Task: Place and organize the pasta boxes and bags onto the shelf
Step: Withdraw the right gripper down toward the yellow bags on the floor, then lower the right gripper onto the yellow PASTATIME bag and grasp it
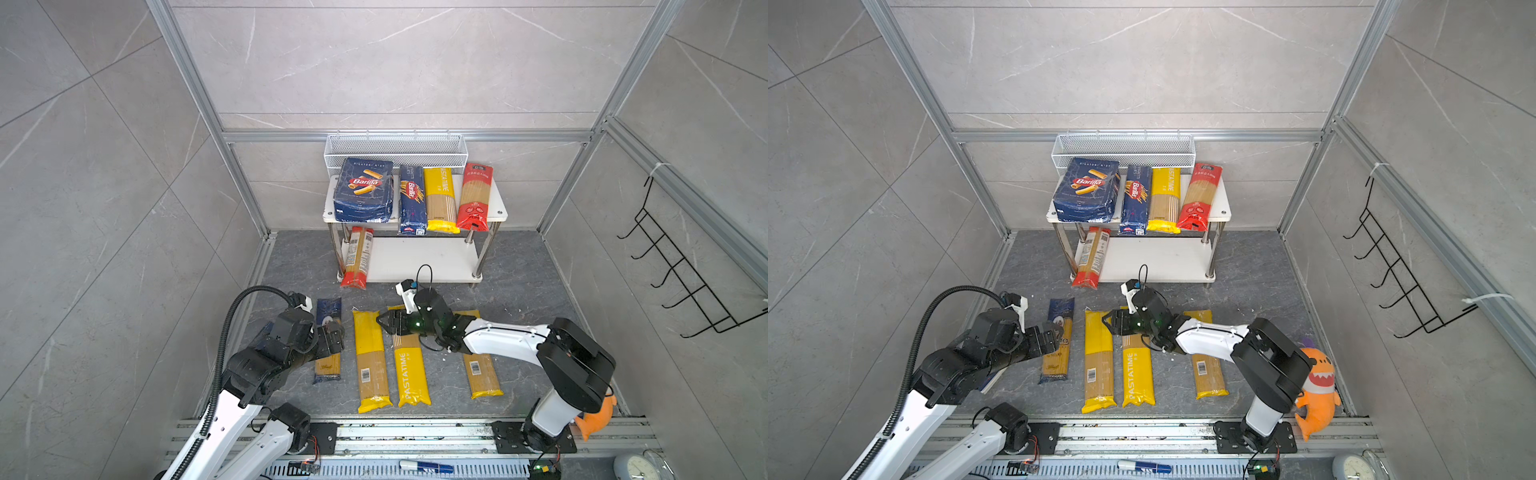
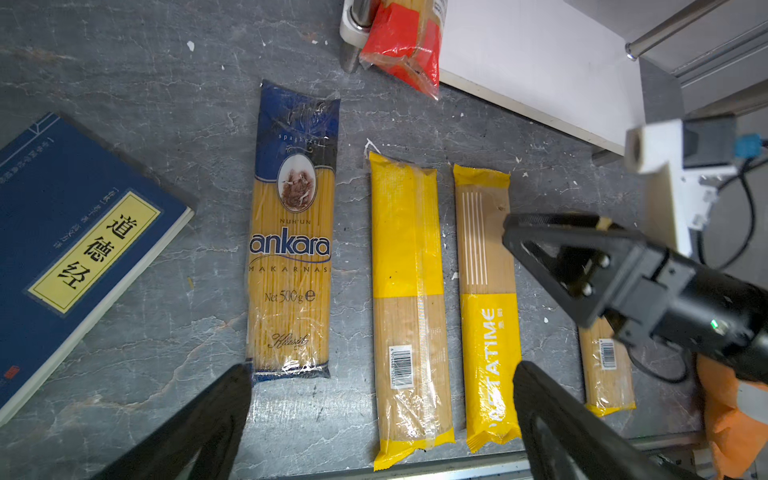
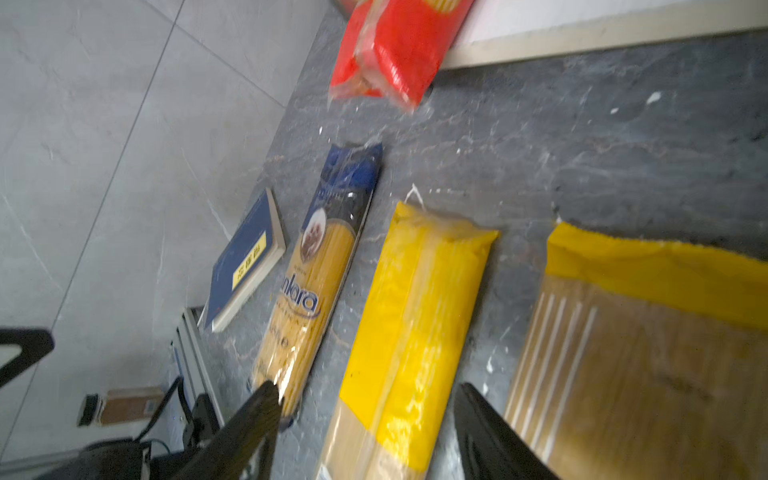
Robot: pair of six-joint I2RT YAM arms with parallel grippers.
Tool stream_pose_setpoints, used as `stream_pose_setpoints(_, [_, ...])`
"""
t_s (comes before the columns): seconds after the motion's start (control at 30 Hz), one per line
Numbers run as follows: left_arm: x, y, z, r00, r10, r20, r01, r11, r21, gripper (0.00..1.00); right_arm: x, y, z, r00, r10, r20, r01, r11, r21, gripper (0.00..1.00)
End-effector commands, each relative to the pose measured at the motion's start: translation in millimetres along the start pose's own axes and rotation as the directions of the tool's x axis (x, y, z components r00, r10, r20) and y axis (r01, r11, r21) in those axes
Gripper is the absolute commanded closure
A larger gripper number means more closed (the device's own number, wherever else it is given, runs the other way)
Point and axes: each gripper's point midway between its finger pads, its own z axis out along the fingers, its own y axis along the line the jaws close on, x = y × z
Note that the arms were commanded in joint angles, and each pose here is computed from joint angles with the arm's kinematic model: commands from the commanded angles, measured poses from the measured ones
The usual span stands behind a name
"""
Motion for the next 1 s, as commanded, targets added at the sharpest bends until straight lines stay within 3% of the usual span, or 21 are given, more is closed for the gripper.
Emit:
stream_pose_setpoints(0.0, [4.2, 2.9, 6.8, 0.999, -0.049, -0.008, 0.049, 0.999, -0.006, 0.00, 19.2, -5.9, -17.1, 0.998, -0.063, -0.004, 0.064, 0.995, 0.079, 0.31])
stream_pose_setpoints(0.2, [20.5, -8.5, 19.2, 0.994, -0.100, -0.052, 0.105, 0.990, 0.093, 0.00, 55.9, -22.2, -45.1, 0.988, -0.137, -0.073, 0.151, 0.957, 0.247, 0.31])
stream_pose_setpoints(0.23, [23.6, -10.0, 21.6, 0.993, -0.103, -0.061, 0.109, 0.988, 0.106, 0.00, 61.1, -25.9, -51.0, 0.985, -0.152, -0.087, 0.171, 0.942, 0.290, 0.28])
stream_pose_setpoints(0.3, [28.4, -10.9, 25.0, 0.991, -0.113, -0.072, 0.121, 0.985, 0.119, 0.00, 70.6, -32.1, -61.0, 0.979, -0.171, -0.108, 0.198, 0.915, 0.351, 0.01])
stream_pose_setpoints(0.57, [42.4, -24.4, 38.5, 0.990, -0.093, -0.106, 0.111, 0.978, 0.178, 0.00, 110.0, -48.7, -73.8, 0.969, -0.174, -0.173, 0.234, 0.867, 0.440, 0.01])
stream_pose_setpoints(0.97, [59.1, -49.7, 58.9, 0.991, 0.042, -0.124, -0.023, 0.988, 0.155, 0.00, 151.6, -59.7, -69.2, 0.950, -0.179, -0.257, 0.293, 0.799, 0.525, 0.01])
